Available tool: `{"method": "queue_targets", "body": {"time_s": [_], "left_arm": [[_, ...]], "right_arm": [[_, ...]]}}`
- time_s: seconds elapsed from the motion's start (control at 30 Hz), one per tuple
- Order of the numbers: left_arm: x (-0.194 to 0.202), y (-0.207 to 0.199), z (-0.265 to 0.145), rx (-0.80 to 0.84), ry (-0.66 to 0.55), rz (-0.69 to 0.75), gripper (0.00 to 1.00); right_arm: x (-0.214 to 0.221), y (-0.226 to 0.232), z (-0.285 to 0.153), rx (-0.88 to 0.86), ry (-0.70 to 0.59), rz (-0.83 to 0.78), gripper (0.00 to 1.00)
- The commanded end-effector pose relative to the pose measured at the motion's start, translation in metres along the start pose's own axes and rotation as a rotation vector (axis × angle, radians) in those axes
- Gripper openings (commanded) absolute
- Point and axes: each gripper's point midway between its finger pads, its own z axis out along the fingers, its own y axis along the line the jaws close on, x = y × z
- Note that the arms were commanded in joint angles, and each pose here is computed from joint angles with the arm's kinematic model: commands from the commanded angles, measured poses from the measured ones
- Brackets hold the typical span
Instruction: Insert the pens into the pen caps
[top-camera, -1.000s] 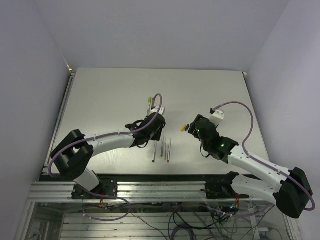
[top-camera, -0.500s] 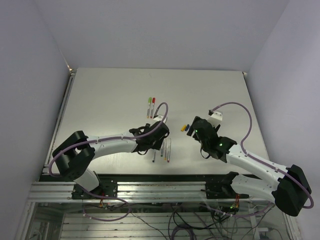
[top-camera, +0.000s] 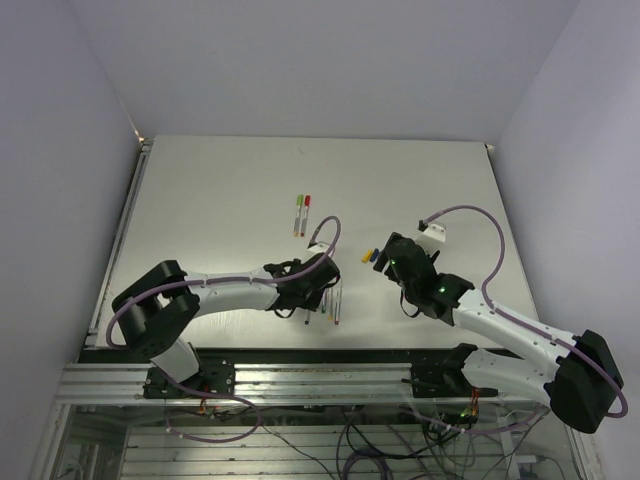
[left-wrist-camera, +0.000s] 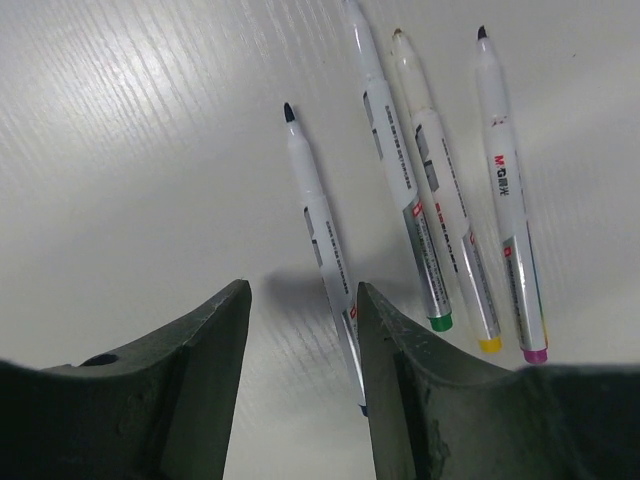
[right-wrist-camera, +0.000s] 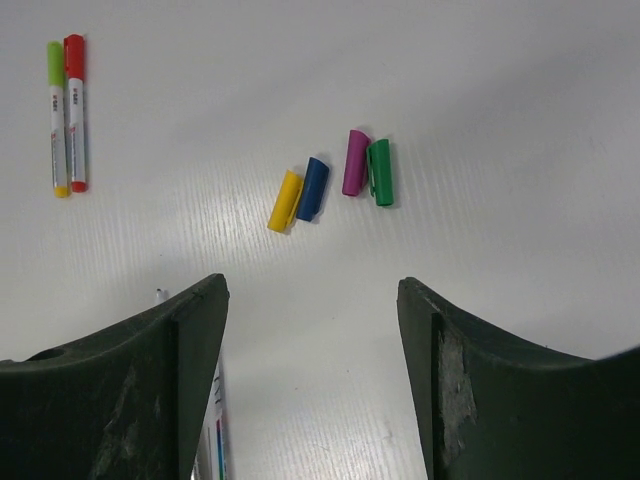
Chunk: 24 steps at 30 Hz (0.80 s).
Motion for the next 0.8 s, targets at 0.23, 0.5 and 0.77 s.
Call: {"method": "queue_targets", "body": {"time_s": [0.23, 0.5, 0.77], "left_arm": [[0.037, -0.001, 0.007, 0.018, 0.102, 0.012, 0.51], [0.059, 0.01, 0.009, -0.022, 0.156, -0.002, 0.07], [0.045, 0.004, 0.013, -0.004, 0.102, -0.012, 0.07]], "right_arm": [[-0.002, -0.004, -0.002, 0.012, -0.011, 0.034, 0.68], [0.0, -0.002, 0.0, 0.007, -0.002, 0.046, 0.67], [0.005, 0.002, 0.009, 0.037, 0.031, -0.034, 0.52]]}}
